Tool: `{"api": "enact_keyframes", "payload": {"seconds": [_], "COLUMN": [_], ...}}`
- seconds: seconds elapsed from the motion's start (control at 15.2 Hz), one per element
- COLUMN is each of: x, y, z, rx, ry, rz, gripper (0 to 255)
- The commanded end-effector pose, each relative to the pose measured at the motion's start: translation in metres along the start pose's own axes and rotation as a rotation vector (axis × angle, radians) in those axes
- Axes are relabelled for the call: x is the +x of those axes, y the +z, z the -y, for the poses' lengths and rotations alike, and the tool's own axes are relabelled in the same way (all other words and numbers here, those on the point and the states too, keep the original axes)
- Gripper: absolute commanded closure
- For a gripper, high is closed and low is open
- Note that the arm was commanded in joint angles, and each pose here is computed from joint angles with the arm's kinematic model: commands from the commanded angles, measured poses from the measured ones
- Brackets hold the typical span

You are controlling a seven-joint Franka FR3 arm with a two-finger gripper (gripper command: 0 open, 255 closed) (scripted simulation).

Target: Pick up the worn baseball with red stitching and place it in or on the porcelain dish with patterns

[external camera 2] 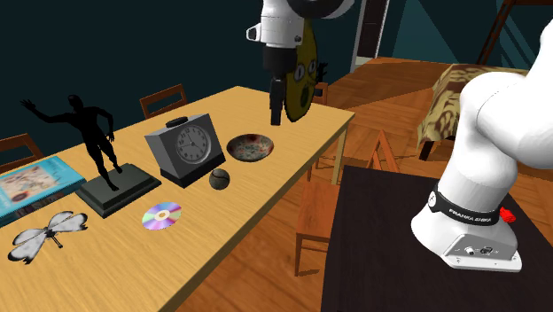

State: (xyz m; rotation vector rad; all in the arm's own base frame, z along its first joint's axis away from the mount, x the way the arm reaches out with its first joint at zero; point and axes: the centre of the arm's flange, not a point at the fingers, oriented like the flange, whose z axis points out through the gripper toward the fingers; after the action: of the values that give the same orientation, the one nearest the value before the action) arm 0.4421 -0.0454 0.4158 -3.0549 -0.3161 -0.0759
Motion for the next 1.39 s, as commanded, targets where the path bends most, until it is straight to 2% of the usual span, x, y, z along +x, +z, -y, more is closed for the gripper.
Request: {"api": "enact_keyframes", "payload": {"seconds": [0.0, 1.32], "x": [0.012, 0.162], "y": [0.023, 0.218], "z": [-0.008, -0.083], "rx": [-0.005, -0.040], "ry": [-0.021, -0.217], "rz": [-0.008, -0.071], "gripper": [0, 0]}}
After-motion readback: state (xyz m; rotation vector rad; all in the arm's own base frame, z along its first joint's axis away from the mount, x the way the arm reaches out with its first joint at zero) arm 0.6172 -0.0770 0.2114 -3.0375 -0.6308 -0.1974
